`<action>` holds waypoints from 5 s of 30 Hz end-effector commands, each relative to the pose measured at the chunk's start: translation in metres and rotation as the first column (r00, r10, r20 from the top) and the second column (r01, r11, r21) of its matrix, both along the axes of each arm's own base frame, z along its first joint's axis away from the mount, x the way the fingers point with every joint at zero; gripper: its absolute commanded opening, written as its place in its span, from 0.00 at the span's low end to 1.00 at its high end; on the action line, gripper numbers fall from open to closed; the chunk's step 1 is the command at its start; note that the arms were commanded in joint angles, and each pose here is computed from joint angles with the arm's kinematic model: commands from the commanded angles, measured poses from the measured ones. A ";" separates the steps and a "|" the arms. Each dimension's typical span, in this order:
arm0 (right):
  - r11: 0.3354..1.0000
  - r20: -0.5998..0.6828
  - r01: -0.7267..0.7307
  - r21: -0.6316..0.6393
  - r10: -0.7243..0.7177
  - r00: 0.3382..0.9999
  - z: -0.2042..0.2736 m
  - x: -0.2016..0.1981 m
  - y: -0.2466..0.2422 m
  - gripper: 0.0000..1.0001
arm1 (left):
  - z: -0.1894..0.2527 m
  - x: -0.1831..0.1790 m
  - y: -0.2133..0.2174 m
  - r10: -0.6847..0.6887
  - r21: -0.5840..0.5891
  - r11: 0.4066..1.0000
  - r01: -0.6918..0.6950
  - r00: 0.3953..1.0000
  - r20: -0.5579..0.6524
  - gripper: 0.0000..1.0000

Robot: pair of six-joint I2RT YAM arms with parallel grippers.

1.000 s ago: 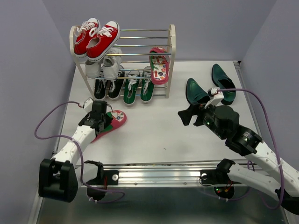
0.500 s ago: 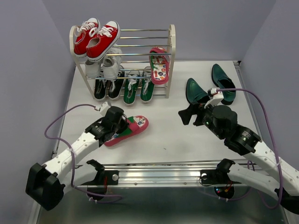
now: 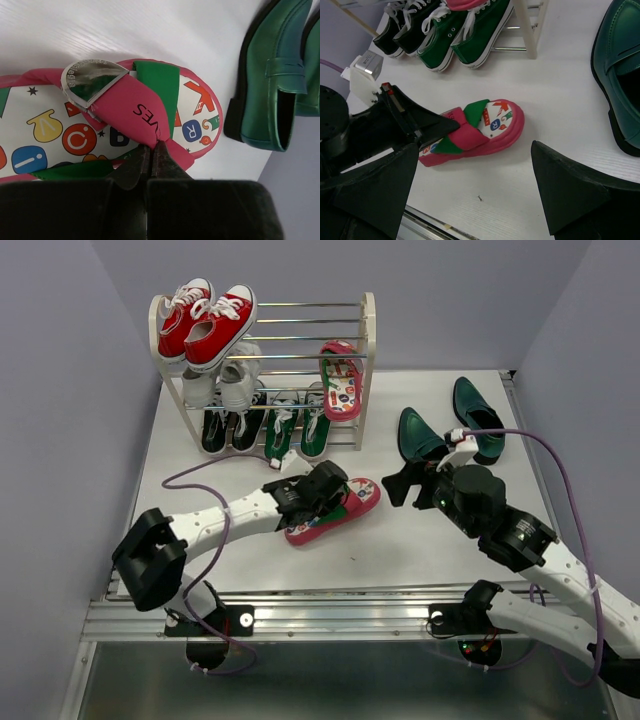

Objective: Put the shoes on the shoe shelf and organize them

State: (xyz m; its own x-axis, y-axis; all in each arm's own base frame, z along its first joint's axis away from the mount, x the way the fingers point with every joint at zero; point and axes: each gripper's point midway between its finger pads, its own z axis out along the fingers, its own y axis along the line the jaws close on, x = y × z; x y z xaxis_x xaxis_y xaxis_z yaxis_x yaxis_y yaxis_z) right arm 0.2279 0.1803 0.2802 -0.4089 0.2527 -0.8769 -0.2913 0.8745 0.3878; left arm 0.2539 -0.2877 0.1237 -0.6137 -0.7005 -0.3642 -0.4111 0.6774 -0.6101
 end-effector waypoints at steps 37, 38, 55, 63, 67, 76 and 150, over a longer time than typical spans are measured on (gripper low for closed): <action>0.998 -0.082 -0.006 -0.070 0.000 0.997 -0.025 -0.005 -0.001 1.00 | 0.014 0.002 0.005 -0.830 0.675 0.490 0.551 0.531 0.170 0.99; 0.997 -0.085 -0.008 -0.074 0.002 0.996 -0.026 -0.005 -0.001 1.00 | 0.012 0.008 0.005 -0.837 0.665 0.489 0.564 0.519 0.175 0.99; 0.998 -0.070 -0.001 -0.070 -0.004 0.998 -0.020 -0.003 -0.002 1.00 | -0.038 0.040 -0.009 -0.915 0.641 0.327 0.695 0.401 0.031 0.99; 0.997 -0.077 -0.003 -0.073 -0.002 0.997 -0.024 -0.005 -0.003 1.00 | -0.055 0.052 -0.024 -0.919 0.623 0.305 0.721 0.393 -0.005 0.82; 0.997 -0.069 -0.004 -0.080 -0.002 0.998 -0.023 -0.005 -0.004 1.00 | -0.054 0.057 -0.029 -0.913 0.617 0.323 0.718 0.407 0.004 0.58; 0.998 -0.061 -0.002 -0.067 -0.002 0.998 -0.021 -0.007 -0.006 1.00 | -0.019 0.045 -0.030 -0.888 0.563 0.424 0.709 0.448 0.104 0.00; 0.994 -0.010 0.077 -0.081 -0.078 0.997 -0.007 -0.002 -0.024 1.00 | 0.250 0.185 0.143 0.024 0.275 0.938 -0.211 0.831 0.555 0.00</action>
State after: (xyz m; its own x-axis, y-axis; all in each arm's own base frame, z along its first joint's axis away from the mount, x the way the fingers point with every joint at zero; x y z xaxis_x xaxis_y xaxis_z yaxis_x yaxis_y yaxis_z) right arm 0.2227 0.1597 0.2603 -0.4400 0.1942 -0.8767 -0.2257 0.9211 0.3173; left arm 0.4209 -0.1388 0.2956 -0.3750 -0.4500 -0.8105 -0.2737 0.8891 -0.3669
